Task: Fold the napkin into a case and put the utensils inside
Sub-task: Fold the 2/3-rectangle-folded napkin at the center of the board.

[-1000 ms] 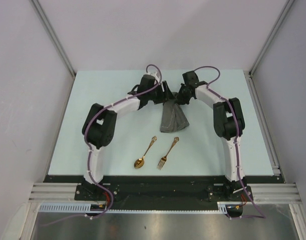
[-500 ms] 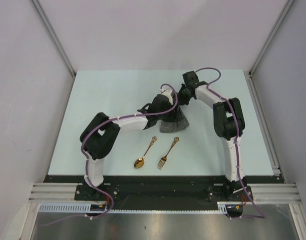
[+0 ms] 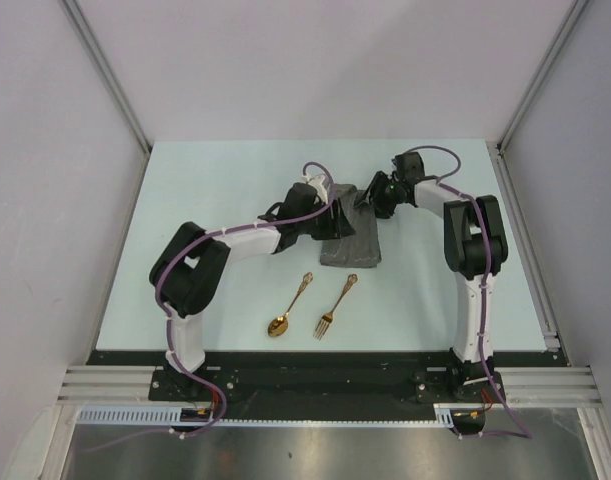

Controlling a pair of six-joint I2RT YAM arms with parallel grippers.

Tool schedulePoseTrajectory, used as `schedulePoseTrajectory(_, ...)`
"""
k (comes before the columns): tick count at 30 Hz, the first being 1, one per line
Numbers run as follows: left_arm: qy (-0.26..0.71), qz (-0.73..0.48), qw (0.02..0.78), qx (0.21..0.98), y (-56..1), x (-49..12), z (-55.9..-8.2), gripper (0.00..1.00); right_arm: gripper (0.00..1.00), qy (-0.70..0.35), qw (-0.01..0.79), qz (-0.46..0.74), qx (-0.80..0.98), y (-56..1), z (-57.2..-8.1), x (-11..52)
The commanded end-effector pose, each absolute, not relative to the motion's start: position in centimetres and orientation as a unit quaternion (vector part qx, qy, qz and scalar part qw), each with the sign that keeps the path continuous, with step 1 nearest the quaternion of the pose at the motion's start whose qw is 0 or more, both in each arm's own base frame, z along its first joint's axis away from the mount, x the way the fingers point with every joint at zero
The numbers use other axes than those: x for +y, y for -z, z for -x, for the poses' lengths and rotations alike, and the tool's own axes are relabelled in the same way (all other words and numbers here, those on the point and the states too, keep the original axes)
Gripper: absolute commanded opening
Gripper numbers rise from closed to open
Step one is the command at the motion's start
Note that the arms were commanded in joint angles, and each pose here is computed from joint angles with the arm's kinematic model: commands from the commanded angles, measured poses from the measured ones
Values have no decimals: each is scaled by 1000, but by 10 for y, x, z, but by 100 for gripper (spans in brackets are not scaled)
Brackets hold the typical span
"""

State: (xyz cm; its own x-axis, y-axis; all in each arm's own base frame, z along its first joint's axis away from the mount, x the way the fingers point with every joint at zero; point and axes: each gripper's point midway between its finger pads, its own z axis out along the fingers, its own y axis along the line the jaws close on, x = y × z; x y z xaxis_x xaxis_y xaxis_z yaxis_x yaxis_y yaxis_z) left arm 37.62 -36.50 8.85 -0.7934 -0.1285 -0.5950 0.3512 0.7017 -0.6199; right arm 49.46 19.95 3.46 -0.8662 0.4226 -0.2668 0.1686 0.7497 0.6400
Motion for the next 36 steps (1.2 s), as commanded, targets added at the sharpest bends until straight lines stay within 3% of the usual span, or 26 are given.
schedulePoseTrajectory(1,432,-74,318,840,-125,-381,-372,60,57,-332,217,-140,907,-36,-491,176)
schedulePoseTrajectory(8,439,-76,302,843,-118,-384,-369,59,65,-364,228,-163,888,-27,-498,153)
schedulePoseTrajectory(18,448,-48,301,841,-124,-374,-393,55,64,-428,209,-210,854,3,-509,149)
schedulePoseTrajectory(25,441,-29,299,846,-121,-360,-411,55,59,-438,206,-205,851,15,-513,152)
schedulePoseTrajectory(36,370,-15,288,883,-86,-342,-472,59,36,-487,246,-174,820,2,-532,163)
